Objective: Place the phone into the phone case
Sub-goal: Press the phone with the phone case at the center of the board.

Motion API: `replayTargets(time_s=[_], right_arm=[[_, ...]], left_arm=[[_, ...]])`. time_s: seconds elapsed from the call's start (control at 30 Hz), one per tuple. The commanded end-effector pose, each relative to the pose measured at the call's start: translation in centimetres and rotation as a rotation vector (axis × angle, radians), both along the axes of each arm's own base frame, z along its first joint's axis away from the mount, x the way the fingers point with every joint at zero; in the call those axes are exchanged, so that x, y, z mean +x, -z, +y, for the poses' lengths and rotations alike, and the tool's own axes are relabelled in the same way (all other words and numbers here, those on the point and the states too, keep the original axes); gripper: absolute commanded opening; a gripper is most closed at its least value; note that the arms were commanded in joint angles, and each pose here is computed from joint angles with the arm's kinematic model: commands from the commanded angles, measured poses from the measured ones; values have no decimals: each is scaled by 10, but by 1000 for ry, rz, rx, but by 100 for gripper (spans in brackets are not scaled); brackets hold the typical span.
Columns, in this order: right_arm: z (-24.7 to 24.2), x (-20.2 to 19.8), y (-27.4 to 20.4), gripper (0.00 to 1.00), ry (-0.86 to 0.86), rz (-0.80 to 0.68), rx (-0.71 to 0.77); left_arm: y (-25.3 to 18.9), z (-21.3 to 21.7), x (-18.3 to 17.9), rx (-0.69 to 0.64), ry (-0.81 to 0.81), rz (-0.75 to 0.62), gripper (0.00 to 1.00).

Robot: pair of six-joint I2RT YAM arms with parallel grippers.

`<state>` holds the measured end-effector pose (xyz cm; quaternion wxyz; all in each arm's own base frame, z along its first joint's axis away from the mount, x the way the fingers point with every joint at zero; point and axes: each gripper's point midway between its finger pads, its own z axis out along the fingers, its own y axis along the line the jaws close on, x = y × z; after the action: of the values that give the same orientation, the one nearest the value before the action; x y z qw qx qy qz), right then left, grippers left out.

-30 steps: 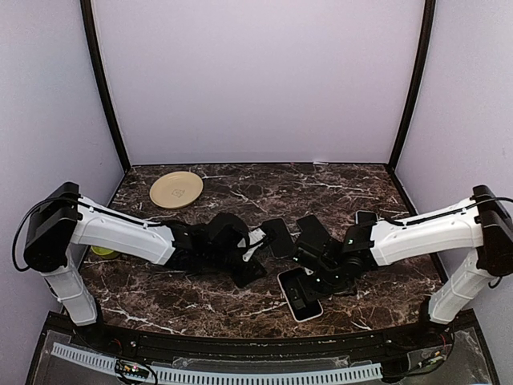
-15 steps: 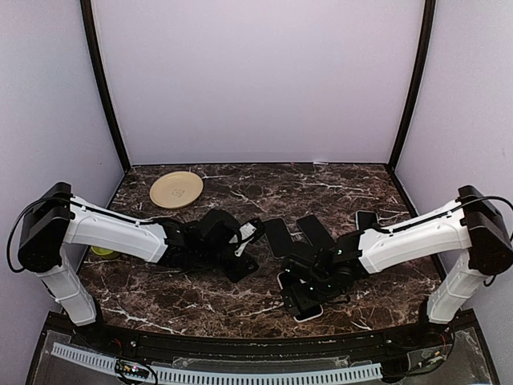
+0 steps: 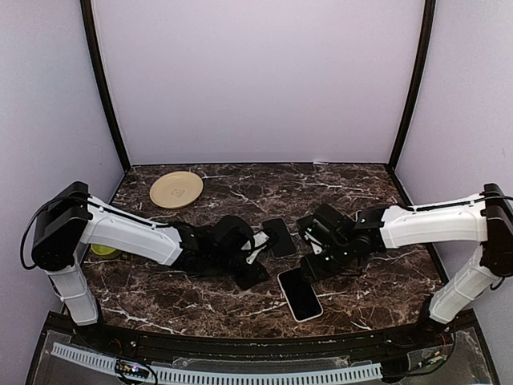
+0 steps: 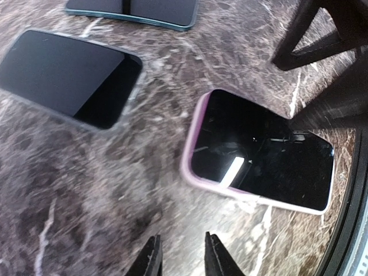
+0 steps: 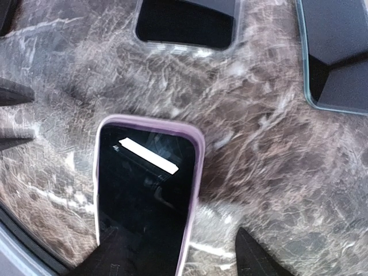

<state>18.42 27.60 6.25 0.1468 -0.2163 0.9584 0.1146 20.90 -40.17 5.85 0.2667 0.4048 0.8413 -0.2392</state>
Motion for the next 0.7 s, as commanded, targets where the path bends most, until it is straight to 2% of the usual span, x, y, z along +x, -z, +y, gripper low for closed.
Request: replayTargets(time_s=[0.0, 0.07, 0.4, 0.57, 0.67], right_arm=[[4, 11, 0, 46, -29, -3, 59], [7, 13, 4, 38, -35, 13, 73], [7, 12, 29, 20, -46, 70, 67], [1, 1, 46, 8, -39, 118, 55], [-6, -9, 63, 4, -28, 158, 34]], left_arm=[[5, -16, -11, 14, 59, 14, 26], [7, -22, -11, 20, 69, 15, 26], [24, -29, -15, 48, 91, 29, 25], [27, -28, -15, 59, 94, 24, 25], [27, -28, -15, 62, 93, 22, 24]])
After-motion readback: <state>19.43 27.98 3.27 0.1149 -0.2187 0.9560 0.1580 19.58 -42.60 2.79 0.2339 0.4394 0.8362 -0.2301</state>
